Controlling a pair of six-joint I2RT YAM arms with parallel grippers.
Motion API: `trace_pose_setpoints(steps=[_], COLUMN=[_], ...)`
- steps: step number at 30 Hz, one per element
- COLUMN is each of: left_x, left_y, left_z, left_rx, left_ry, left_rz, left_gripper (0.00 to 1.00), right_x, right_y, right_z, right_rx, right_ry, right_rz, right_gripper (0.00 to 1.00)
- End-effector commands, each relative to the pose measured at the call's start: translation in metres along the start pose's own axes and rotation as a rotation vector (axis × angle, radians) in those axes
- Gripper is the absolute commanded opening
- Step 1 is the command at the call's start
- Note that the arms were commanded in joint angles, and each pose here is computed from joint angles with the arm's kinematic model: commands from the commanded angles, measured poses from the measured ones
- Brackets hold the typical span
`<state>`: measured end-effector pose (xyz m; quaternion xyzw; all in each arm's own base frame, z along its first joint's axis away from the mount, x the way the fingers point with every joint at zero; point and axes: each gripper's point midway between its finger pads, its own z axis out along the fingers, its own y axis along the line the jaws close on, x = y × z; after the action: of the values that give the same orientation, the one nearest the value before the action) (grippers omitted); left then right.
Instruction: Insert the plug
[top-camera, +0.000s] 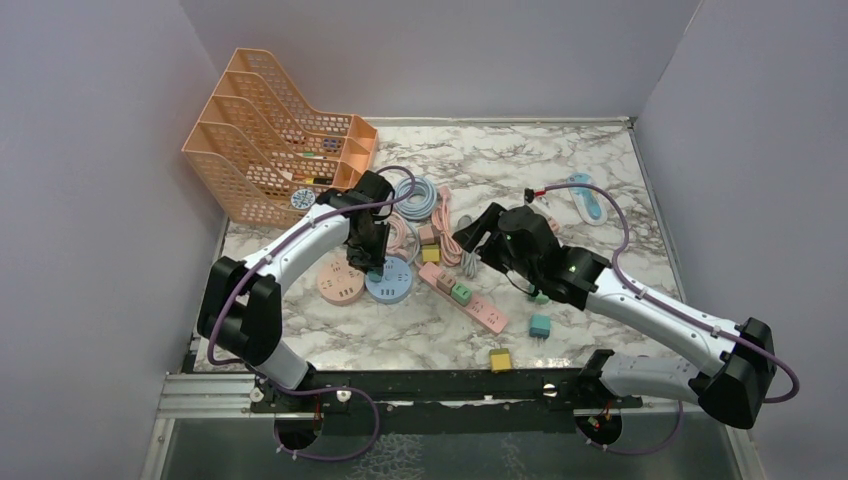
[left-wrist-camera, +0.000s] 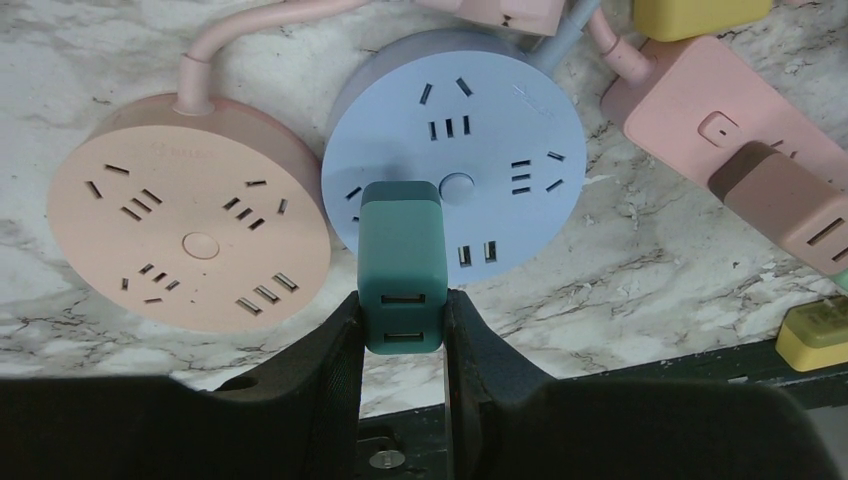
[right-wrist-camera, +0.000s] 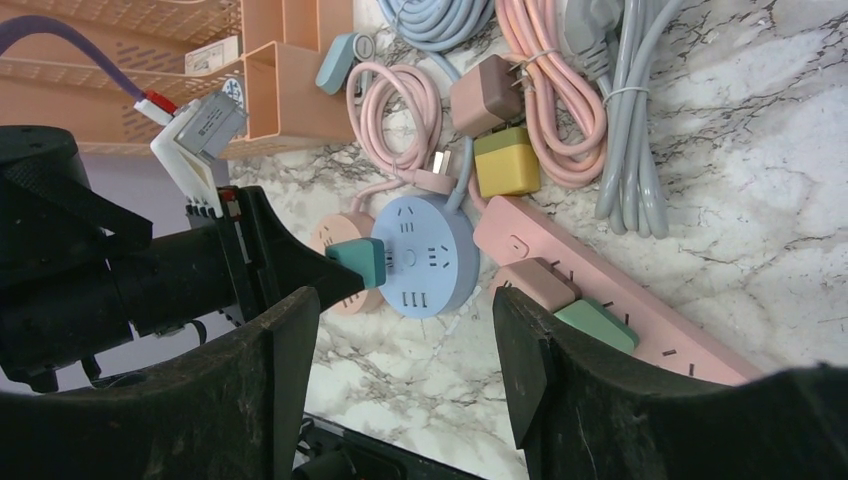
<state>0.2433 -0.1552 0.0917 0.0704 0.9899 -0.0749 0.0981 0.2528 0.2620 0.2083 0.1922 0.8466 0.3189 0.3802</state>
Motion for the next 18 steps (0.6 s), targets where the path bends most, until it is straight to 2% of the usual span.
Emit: trace_pose_setpoints(steps=[1,18], left_x=[-0.004,0.021], left_y=[0.013,0.007], left_z=[-0.002,0.016], left_rx=[-0.058,-0.001], left_ry=[-0.005,0.139], left_rz=[-0.007,0.015], left_gripper=[0.00,0.00], right_x=[-0.005,-0.003], right_y=[-0.012,-0.015], right_z=[-0.002,0.000], right_rx=[0.037,0.049], right_ry=[-0.037,-0.037], right_rz=[-0.006,-0.009], right_gripper=[0.64,0.63])
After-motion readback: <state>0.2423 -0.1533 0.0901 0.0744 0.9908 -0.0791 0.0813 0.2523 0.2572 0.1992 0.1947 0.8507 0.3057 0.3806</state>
